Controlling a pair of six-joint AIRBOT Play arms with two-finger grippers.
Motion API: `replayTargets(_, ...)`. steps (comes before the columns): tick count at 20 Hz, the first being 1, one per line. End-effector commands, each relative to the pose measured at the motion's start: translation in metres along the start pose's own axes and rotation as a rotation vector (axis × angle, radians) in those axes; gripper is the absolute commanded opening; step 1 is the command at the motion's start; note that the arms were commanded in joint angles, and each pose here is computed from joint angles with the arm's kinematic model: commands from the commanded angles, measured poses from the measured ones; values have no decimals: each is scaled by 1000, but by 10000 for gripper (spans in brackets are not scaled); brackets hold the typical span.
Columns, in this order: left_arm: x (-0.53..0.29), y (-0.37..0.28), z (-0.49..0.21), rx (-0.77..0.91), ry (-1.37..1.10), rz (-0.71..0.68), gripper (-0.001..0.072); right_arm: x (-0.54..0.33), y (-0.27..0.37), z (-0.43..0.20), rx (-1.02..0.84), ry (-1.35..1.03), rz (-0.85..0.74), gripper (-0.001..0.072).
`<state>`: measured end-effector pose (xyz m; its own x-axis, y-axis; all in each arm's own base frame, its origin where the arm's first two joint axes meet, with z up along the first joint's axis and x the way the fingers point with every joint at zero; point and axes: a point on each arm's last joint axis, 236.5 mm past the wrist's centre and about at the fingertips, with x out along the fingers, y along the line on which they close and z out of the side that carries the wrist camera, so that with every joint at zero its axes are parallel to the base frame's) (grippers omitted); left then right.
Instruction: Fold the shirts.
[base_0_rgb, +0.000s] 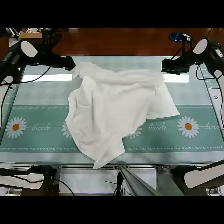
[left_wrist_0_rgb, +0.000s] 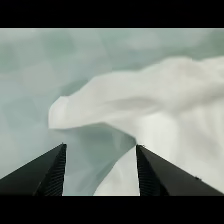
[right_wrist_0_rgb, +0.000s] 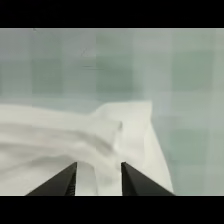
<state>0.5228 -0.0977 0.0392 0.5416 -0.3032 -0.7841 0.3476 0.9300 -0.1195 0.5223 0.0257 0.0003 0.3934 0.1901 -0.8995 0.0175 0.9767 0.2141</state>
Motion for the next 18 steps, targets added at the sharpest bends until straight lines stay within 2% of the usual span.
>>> replayTargets(1,-38,47,-65,13,324,160,515,-34,-27,-18,-183,98,-70,368)
replayTargets(3,-88,74,-109,-149,505,246,515,-72,-69,-22,-130,100,-188,367)
replayTargets(4,-105,71,-127,-271,552,217,515,-88,-87,-28,-91,109,-217,367)
replayTargets(7,-115,16,-160,-490,523,-43,515,-113,-124,-58,60,149,-199,368)
replayTargets(9,-115,-23,-205,-539,577,-147,522,-115,-138,-86,164,147,-133,370)
replayTargets(11,-112,-59,-255,-603,649,-215,524,-110,-143,-112,253,136,-56,430)
replayTargets(16,-104,-126,-318,-734,694,-383,526,-99,-140,-155,366,149,42,432)
replayTargets(18,-103,-141,-338,-720,749,-400,526,-99,-135,-152,372,137,63,432)
